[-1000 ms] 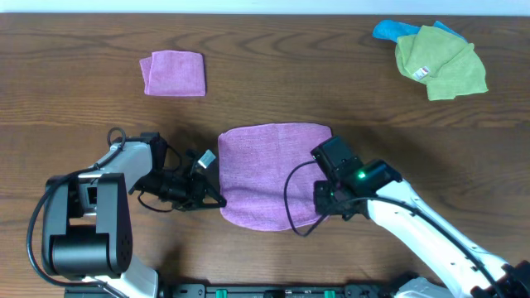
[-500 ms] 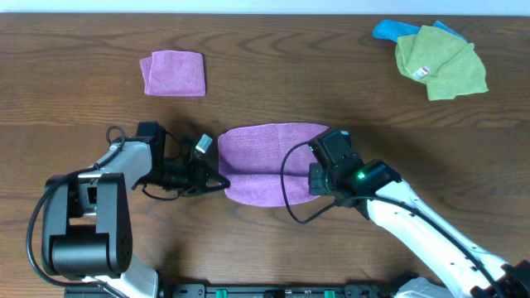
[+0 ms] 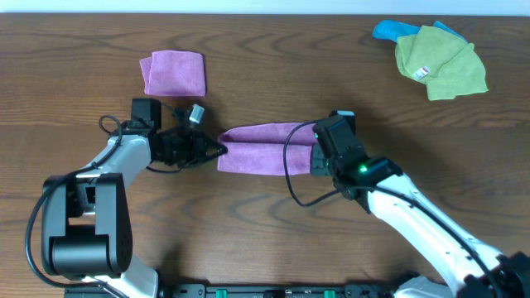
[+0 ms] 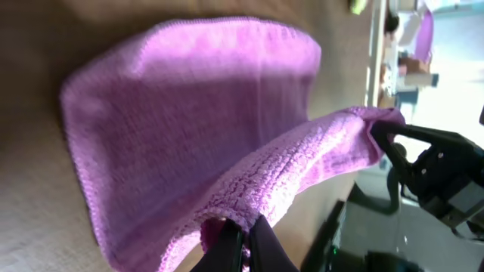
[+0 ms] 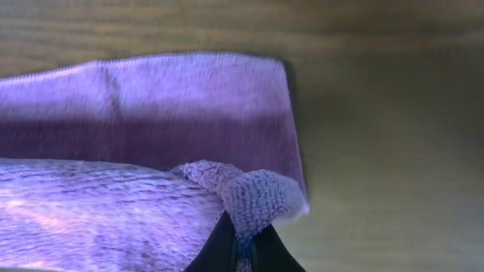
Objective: Fold the cloth
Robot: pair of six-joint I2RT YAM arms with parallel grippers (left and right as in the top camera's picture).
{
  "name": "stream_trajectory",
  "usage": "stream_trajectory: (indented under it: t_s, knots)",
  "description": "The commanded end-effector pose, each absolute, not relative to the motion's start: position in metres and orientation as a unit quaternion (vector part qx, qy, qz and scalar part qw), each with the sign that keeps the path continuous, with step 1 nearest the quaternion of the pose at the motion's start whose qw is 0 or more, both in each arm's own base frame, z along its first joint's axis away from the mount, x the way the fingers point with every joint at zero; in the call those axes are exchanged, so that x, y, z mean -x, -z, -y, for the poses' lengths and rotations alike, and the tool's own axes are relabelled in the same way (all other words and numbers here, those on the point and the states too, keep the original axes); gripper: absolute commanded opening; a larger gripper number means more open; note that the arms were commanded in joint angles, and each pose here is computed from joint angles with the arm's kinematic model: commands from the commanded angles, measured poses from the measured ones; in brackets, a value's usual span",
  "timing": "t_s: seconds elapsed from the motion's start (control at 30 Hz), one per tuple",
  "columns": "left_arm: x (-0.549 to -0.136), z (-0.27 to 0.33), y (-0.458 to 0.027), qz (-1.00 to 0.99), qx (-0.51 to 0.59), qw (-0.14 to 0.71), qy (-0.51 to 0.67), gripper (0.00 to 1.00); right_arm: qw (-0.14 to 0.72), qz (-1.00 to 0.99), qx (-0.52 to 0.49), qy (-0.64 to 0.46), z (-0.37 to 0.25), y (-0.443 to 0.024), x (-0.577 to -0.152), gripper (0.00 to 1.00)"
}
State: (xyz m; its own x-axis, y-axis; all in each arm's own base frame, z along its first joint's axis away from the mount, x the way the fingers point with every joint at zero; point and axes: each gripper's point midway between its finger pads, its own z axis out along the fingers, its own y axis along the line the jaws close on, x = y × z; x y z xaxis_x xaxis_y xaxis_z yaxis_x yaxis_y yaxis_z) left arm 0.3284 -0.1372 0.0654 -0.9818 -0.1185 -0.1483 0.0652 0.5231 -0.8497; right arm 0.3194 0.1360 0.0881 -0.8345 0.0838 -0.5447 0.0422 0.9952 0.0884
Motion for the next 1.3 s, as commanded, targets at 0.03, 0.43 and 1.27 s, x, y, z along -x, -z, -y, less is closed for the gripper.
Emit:
stream_trajectory:
  t_s: [0.03, 0.43, 1.27]
  knots:
    - [-0.348, 0.129, -0.066, -0.876, 0.055, 0.111, 0.466, 0.06, 0.288, -0.957, -0.025, -0.012, -0.126, -0.078, -0.330, 0.06]
    - [-0.369, 0.133, -0.055, -0.900, 0.056, 0.154, 0.403, 0.06, 0.310, -0.950, -0.010, -0.011, -0.132, -0.066, -0.353, 0.07]
    - [-0.387, 0.122, -0.043, -0.923, 0.073, 0.198, 0.322, 0.06, 0.315, -0.949, -0.016, -0.002, -0.127, -0.042, -0.373, 0.10]
